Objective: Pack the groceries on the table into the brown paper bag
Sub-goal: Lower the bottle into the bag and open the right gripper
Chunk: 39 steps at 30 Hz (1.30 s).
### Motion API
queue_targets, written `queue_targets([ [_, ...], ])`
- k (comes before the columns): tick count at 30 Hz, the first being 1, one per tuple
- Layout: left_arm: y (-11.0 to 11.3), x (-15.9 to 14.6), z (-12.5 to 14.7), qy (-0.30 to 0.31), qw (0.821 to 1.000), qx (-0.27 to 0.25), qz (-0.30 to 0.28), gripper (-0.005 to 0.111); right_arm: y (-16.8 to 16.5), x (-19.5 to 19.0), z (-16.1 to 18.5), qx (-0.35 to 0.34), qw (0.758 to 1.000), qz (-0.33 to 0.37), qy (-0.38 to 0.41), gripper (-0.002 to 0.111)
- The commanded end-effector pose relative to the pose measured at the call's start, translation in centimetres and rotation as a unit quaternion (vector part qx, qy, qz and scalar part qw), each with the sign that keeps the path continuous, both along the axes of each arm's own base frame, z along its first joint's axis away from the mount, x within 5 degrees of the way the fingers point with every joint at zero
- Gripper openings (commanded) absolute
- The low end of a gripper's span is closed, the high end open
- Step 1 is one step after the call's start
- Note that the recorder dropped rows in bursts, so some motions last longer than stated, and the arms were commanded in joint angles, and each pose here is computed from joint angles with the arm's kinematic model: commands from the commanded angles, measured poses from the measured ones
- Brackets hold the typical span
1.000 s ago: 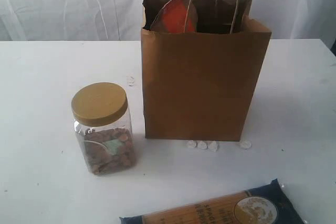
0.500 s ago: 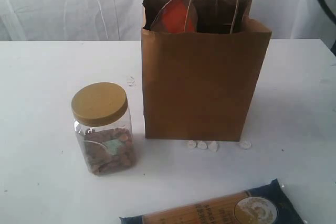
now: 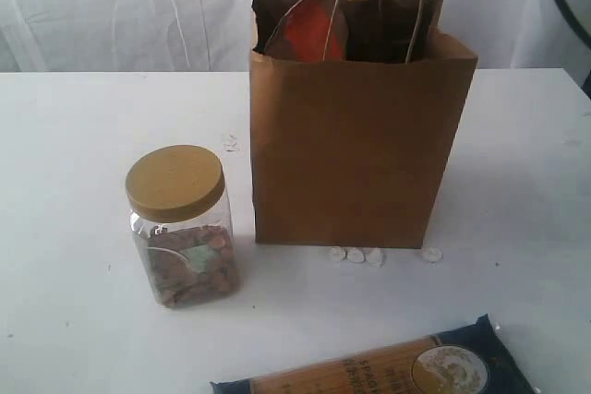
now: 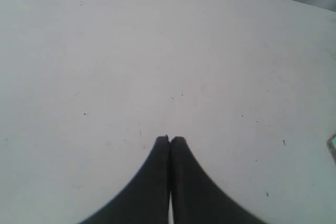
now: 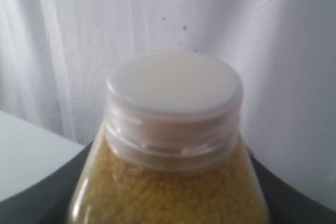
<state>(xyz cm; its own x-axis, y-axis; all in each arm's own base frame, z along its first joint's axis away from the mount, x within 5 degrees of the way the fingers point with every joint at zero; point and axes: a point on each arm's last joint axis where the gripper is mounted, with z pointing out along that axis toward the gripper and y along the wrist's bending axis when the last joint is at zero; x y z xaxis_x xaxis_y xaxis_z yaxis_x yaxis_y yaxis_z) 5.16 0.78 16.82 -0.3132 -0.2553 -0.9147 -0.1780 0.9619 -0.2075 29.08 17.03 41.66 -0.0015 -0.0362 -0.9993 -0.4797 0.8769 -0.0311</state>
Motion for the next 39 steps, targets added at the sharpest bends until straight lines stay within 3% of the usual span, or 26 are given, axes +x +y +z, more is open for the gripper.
queue_targets([
  [1, 0.0, 0.0, -0.1, 0.000, 1.000, 0.003, 0.001, 0.000, -0.4, -0.1, 1.1, -0.006, 1.000, -0.010, -0.027, 0.005],
  [5, 0.0, 0.0, -0.1, 0.000, 1.000, 0.003, 0.001, 0.000, -0.5, 0.3, 0.8, -0.071, 0.995, -0.030, -0.066, 0.005],
  [13, 0.0, 0.0, -0.1, 0.000, 1.000, 0.003, 0.001, 0.000, -0.2, 1.2, -2.7, -0.096, 0.994, -0.036, -0.026, 0.005],
  [30, 0.0, 0.0, -0.1, 0.000, 1.000, 0.002, 0.001, 0.000, -2.1, 1.8, -4.0, -0.123, 0.981, -0.142, -0.049, 0.005],
  [35, 0.0, 0.0, -0.1, 0.000, 1.000, 0.001, 0.001, 0.000, -3.1, 1.9, -4.2, -0.063, 0.978, -0.201, -0.010, 0.005],
  [39, 0.0, 0.0, -0.1, 0.000, 1.000, 0.001, 0.001, 0.000, -3.0, 1.9, -4.5, -0.082, 0.978, -0.193, 0.000, 0.005],
])
